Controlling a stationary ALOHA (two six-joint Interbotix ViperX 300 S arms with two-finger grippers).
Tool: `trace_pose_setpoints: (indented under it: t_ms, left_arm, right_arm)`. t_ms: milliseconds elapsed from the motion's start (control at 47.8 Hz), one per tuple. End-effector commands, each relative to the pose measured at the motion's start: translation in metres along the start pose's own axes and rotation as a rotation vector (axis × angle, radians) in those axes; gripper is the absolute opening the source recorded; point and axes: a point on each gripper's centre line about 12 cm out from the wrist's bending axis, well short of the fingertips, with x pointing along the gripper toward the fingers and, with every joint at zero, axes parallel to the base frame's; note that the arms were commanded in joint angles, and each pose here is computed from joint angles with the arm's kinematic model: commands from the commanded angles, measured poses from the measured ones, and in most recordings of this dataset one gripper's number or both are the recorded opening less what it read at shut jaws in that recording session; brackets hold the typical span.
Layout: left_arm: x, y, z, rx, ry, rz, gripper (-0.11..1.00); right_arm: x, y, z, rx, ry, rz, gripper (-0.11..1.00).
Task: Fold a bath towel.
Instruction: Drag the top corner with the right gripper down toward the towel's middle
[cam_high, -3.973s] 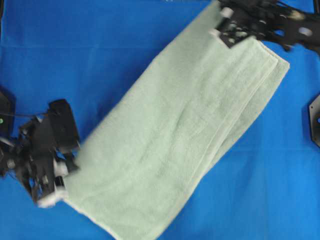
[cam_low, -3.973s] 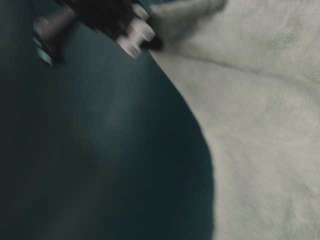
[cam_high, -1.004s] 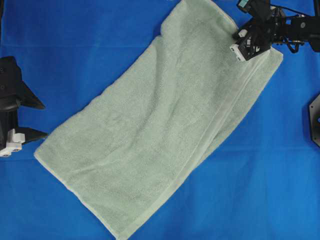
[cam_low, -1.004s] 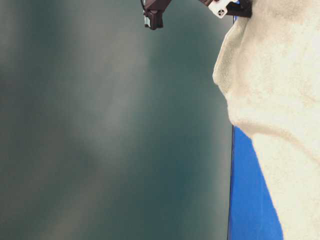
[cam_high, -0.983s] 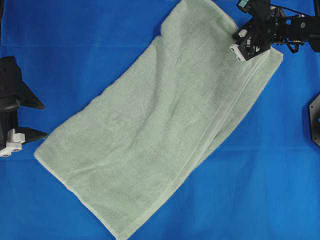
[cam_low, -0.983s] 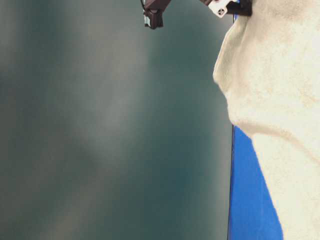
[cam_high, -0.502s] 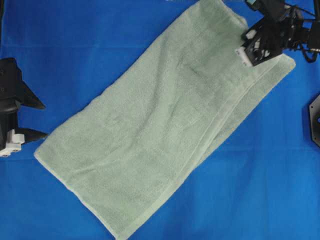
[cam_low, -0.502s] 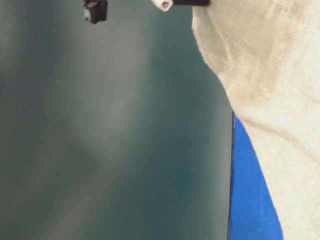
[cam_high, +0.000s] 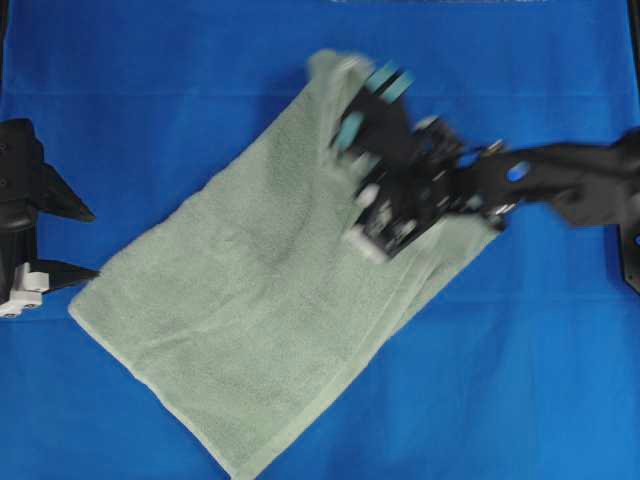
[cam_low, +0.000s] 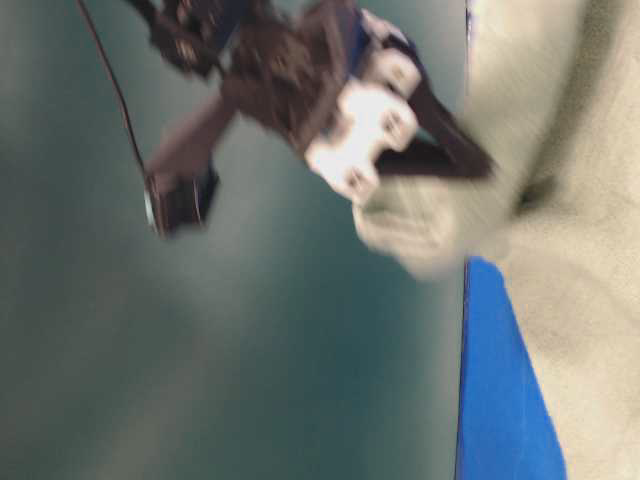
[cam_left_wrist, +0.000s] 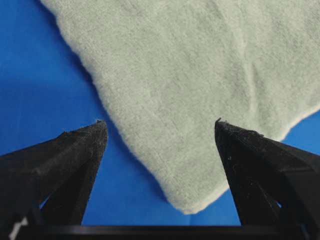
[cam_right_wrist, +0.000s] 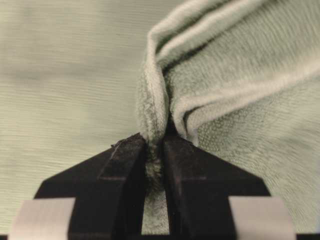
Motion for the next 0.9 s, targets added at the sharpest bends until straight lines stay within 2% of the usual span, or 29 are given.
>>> trace_pose_setpoints:
  t_ms: [0,167,355,481,648,816,878]
  left_arm:
    - [-0.002,-0.005,0.005,0.015,-0.013,-0.016,0.83]
    - [-0.001,-0.006,0.004,0.022,-0.010,-0.022,0.83]
    - [-0.002,-0.007,0.004,0.024,-0.011,-0.023,0.83]
    - [-0.001,-0.007,0.004,0.024,-0.011,-0.024,0.83]
    - [-0.002,-0.007,0.005,0.025,-0.016,-0.027,0.83]
    - [-0.002,-0.007,0.005,0.050,-0.017,-0.027,0.83]
    - [-0.002,-0.007,0.005,0.062,-0.021,-0.029,0.83]
  right_arm:
    - [0.005,0.026,0.010,-0.007,-0.019,0.037,0.14]
    - [0.028,0.047,0.000,0.007,0.019,0.037,0.14]
    - [0.036,0.053,-0.008,0.043,0.032,0.040,0.14]
    - [0.037,0.053,-0.006,0.032,0.015,0.045,0.14]
    - [0.039,0.060,-0.004,0.031,-0.012,0.096,0.14]
    - [0.041,0.066,-0.006,0.032,-0.015,0.112,0.14]
    - [0.040,0.069,-0.007,0.024,-0.014,0.116,0.26]
